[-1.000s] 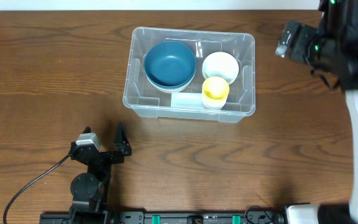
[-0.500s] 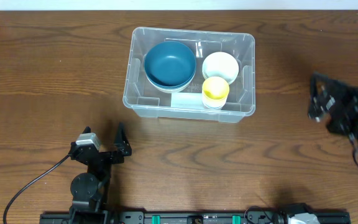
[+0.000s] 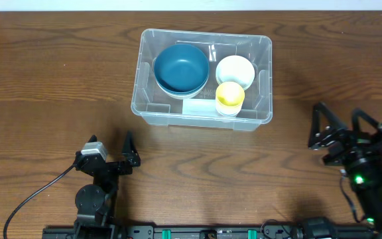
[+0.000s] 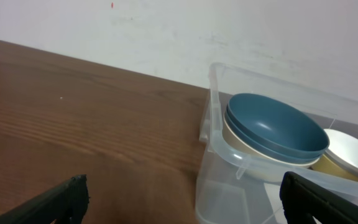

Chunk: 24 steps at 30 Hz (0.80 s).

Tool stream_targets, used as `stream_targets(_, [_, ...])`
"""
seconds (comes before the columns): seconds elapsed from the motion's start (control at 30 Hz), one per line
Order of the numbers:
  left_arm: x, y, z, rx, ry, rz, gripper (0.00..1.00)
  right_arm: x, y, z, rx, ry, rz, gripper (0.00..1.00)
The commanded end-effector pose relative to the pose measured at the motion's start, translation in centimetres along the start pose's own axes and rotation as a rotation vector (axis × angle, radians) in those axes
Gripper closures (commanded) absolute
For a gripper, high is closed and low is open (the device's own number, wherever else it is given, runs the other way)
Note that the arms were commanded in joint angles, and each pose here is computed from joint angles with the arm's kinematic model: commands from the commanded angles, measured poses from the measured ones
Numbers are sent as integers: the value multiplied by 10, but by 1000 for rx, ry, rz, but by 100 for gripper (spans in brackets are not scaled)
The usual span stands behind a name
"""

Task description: Pack container

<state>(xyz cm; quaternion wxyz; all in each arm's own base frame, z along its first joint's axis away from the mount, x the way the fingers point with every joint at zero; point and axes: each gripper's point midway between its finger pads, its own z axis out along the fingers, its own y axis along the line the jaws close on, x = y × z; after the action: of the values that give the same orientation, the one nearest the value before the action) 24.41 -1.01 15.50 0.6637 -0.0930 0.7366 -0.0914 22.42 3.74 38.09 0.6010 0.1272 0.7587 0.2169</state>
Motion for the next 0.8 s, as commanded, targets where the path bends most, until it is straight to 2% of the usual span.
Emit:
stream_targets(0.0, [17,7,1,-27,47,18,2,21,-13,10,-25,-43,35,1])
stream_targets(0.13, [17,7,1,-27,47,18,2,37,-22,18,-76,-133,-9,1])
stream_targets(0.57, [17,7,1,-27,47,18,2,68,-25,5,-239,-480,-372,1])
stream_targets(0.77, [17,7,1,-27,47,18,2,79,-33,8,-214,-516,-485,1])
